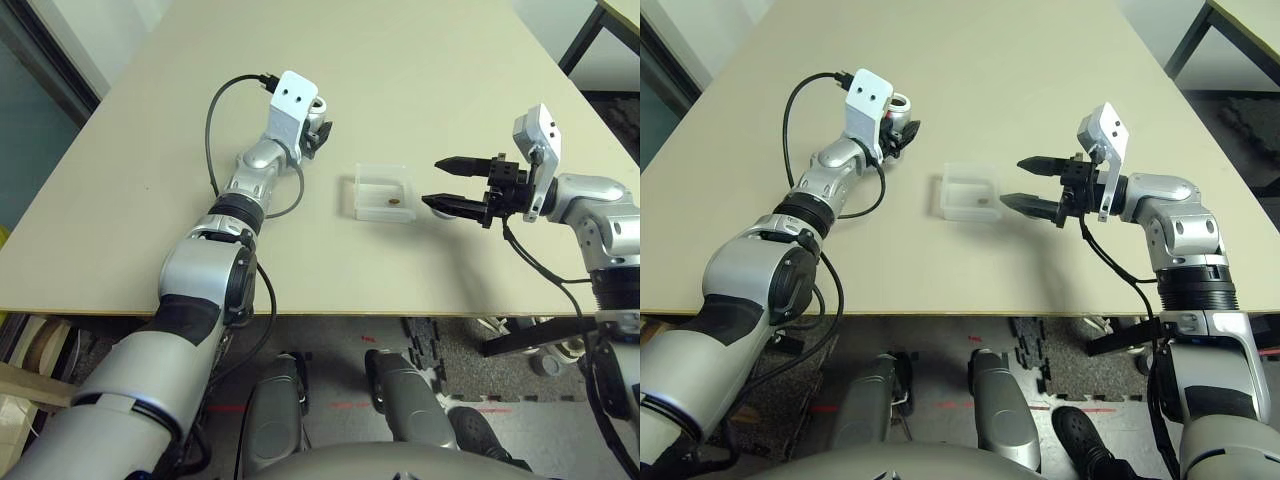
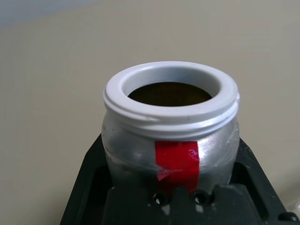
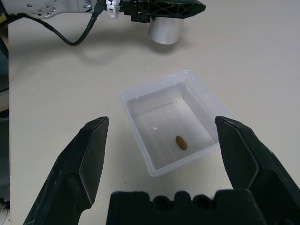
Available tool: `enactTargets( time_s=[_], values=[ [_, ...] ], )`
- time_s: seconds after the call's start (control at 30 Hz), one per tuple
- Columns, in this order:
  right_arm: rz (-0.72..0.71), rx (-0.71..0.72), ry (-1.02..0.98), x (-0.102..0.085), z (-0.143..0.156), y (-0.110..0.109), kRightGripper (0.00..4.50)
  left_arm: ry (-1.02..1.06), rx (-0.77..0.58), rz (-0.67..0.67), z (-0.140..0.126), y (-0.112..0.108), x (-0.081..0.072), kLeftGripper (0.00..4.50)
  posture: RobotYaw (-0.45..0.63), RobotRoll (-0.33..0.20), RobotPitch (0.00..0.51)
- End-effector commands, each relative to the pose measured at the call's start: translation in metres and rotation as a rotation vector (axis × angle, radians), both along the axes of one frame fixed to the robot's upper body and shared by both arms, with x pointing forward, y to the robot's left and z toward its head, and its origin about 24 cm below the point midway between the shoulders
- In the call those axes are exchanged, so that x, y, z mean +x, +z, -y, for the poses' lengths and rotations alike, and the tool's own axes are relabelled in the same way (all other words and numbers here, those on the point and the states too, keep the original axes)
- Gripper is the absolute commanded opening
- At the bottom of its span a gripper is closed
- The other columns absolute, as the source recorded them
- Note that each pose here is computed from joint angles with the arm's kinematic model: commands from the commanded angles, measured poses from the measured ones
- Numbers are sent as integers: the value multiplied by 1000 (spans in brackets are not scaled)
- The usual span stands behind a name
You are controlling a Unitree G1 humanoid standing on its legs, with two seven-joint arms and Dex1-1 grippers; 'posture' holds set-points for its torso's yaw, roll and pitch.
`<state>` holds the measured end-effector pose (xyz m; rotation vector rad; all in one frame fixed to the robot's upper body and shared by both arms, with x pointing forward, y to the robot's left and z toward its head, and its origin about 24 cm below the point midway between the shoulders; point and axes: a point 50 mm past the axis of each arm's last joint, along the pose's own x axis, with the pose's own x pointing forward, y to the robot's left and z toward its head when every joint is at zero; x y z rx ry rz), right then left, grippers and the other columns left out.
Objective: Pour the medicine from the bottle into the box.
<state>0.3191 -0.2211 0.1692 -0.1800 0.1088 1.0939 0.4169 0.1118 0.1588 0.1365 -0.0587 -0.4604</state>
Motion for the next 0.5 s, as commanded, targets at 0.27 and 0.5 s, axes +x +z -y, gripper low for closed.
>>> enactTargets(
  time_s=[0.27, 0.5],
  values=[
    [-3, -29, 10, -4, 0, 1, 4500, -60, -102, 15, 7, -25, -12, 2640, -235, 0, 155],
    [-3, -34, 4, -5, 3, 3, 4500, -43, -52, 16, 8, -34, -15, 2640, -248, 0, 157]
  ],
)
